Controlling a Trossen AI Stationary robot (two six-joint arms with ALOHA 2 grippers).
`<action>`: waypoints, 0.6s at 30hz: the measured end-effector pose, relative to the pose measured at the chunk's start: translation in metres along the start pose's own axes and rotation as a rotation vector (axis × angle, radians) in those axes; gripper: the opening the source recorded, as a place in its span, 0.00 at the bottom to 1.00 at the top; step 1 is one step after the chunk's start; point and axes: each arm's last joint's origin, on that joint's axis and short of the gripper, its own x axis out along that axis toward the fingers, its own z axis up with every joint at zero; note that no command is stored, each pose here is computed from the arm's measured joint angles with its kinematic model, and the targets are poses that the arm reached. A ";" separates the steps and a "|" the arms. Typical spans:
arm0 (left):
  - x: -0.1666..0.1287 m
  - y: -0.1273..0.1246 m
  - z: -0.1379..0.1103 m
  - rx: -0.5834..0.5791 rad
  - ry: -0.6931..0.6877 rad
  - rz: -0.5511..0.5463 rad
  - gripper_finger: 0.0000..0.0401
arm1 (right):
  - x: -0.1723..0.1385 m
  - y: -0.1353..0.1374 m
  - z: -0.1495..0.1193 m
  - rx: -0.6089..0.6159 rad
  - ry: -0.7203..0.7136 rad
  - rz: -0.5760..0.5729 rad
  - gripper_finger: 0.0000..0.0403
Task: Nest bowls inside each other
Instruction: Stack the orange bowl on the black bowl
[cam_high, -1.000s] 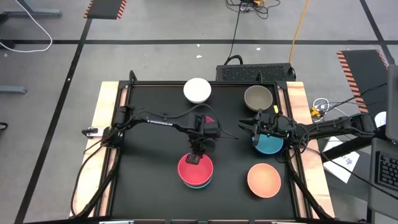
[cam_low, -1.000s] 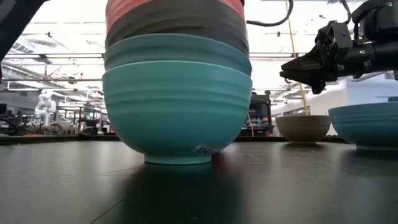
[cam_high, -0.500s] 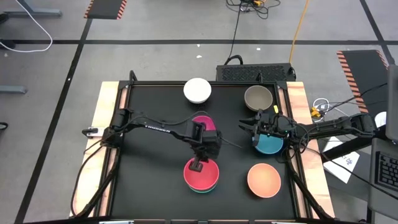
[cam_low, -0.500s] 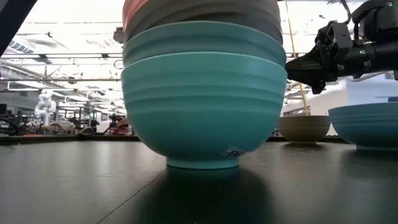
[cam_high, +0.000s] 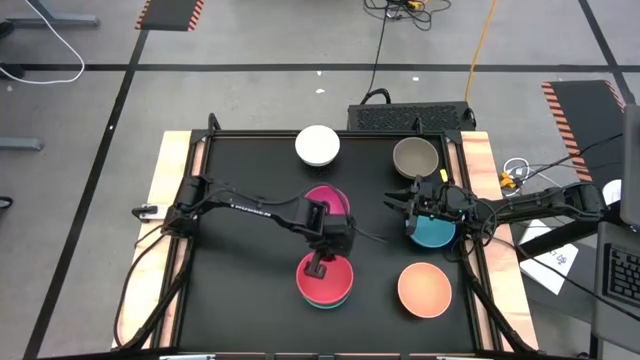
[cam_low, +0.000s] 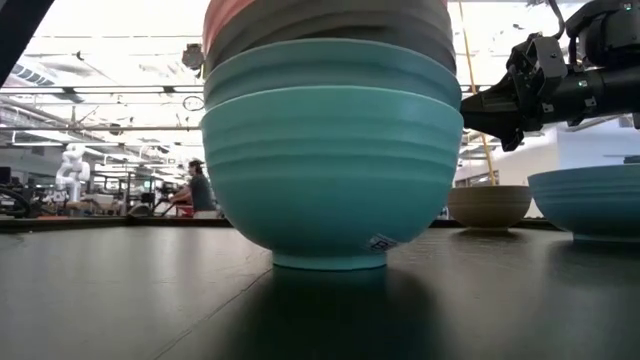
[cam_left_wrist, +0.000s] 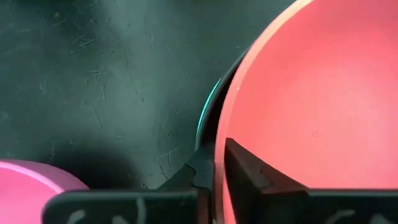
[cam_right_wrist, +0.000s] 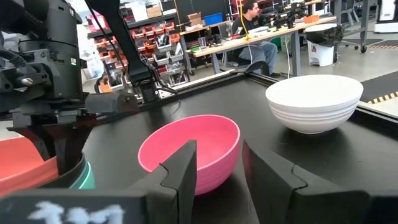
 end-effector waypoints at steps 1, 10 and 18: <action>0.000 0.000 0.000 -0.002 0.002 0.004 0.12 | 0.000 0.000 0.000 0.000 0.000 0.000 0.30; -0.015 -0.004 0.006 -0.003 -0.039 0.022 0.41 | 0.000 0.000 -0.001 -0.002 0.011 -0.001 0.30; -0.045 -0.025 0.013 0.045 -0.016 0.168 0.60 | 0.000 0.000 -0.002 -0.004 0.017 -0.003 0.30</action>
